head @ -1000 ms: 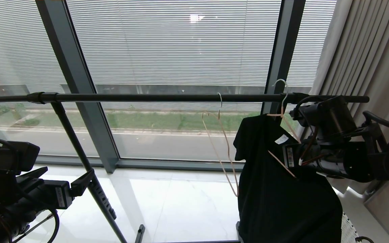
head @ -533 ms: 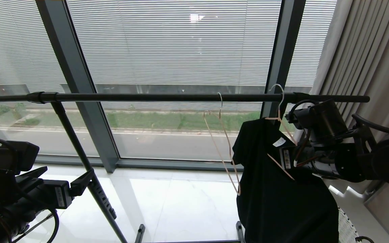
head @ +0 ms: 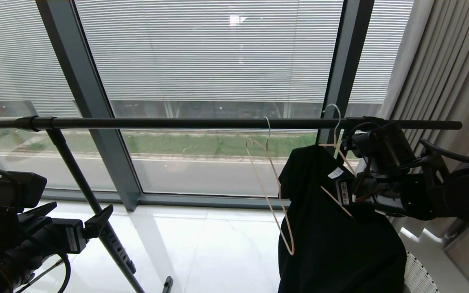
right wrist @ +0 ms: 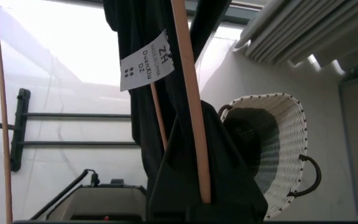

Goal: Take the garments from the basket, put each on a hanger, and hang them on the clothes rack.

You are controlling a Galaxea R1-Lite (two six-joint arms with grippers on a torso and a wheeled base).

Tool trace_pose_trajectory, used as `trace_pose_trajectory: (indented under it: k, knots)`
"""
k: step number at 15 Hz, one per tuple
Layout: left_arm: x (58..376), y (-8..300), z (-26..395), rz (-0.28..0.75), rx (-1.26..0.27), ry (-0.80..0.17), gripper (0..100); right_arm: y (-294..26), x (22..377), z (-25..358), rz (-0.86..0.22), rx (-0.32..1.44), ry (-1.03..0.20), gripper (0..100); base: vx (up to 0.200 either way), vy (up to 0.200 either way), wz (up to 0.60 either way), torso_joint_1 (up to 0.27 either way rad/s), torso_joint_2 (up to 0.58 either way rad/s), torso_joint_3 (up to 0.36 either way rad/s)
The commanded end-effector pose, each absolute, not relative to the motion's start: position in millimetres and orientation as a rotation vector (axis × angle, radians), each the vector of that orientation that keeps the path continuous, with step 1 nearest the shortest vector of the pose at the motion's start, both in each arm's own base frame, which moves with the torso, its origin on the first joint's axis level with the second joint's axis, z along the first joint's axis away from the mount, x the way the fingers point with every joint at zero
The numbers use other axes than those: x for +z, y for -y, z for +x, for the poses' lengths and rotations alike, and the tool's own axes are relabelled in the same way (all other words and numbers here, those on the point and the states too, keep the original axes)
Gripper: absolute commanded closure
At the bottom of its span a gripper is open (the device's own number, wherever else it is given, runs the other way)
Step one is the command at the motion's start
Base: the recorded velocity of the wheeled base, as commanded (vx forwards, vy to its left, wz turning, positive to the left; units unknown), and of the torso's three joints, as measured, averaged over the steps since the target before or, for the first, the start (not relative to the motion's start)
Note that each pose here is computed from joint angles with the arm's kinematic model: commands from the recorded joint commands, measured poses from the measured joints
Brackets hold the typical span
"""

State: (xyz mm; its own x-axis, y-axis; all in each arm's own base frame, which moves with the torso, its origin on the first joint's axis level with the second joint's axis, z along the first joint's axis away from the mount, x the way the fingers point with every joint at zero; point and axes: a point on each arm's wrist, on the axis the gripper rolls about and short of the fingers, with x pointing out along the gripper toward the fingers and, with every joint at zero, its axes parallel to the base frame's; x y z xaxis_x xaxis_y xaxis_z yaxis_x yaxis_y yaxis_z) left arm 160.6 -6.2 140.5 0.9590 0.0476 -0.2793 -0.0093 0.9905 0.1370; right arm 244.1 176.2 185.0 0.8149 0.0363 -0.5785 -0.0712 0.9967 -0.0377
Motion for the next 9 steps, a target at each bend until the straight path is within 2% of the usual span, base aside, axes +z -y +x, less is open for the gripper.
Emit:
trace_pose_trajectory:
  k: [1, 6, 9]
  knots:
    - [140.6, 6.1, 159.5, 0.135, 0.029, -0.284, 0, -177.3, 183.6, 245.9, -0.061, 0.056, -0.619, 100, 0.000, 0.000, 0.00, 0.000, 0.00, 0.000]
    - [142.2, 5.9, 155.8, 0.136, 0.030, -0.270, 0, -190.2, 177.2, 267.6, -0.062, 0.047, -0.623, 100, 0.000, 0.000, 0.00, 0.000, 0.00, 0.000]
    - [136.4, 6.9, 136.7, 0.200, 0.007, -0.264, 0, -200.5, 162.0, 287.3, -0.073, 0.030, -0.648, 100, 0.000, 0.000, 0.00, 0.000, 0.00, 0.000]
